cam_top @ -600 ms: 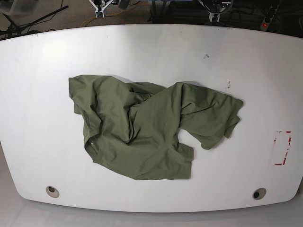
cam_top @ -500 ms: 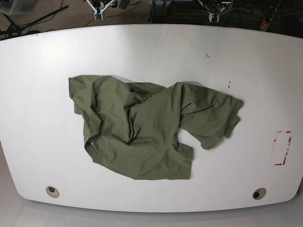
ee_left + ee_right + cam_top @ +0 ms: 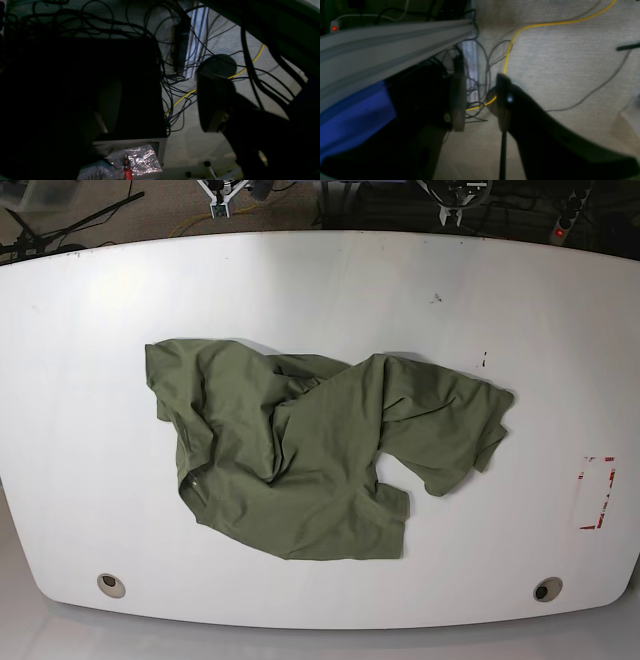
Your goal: Fold the T-shirt properly
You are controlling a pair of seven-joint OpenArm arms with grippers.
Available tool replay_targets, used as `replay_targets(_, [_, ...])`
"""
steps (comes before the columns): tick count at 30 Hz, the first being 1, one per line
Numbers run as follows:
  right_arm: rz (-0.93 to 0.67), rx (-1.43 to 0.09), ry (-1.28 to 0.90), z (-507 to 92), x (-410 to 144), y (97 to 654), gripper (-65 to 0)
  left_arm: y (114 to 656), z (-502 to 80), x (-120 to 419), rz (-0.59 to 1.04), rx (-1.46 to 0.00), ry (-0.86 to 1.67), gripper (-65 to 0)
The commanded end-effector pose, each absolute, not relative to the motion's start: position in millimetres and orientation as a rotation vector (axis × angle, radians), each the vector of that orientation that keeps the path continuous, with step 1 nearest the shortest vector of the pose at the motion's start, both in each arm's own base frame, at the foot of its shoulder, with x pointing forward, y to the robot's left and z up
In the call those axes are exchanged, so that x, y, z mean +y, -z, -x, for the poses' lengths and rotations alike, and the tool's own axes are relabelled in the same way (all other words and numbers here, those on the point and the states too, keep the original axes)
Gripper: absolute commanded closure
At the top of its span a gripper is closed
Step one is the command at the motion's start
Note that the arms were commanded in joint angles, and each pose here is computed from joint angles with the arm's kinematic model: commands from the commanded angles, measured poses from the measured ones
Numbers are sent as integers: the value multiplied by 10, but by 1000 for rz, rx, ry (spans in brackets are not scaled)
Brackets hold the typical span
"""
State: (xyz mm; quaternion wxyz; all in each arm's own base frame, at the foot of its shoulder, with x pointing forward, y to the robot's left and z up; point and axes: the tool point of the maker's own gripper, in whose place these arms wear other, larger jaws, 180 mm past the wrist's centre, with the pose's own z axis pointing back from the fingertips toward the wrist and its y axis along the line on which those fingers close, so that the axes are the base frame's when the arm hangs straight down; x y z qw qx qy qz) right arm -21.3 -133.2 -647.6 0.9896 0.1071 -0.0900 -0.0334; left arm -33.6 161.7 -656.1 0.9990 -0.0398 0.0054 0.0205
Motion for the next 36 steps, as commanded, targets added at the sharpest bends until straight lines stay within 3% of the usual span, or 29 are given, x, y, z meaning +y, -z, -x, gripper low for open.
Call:
replay_targets(1, [-219,-196,81,282,-1335,6447,-181,6547,398,1633,78,0,-43,-438])
replay_targets(16, [-212,-293,40,584,-1385,6115,-181,6180,552,1604,83,-159,12,-435])
replay_targets(26, [-224,-374,-23,747,-1321,5559,-181,5549,679,1873,26,-285,23,-435])
replay_targets(36, [-254,-492,22,686,-1403,4858,-181,4761,714,1734,40,-393,75,-435])
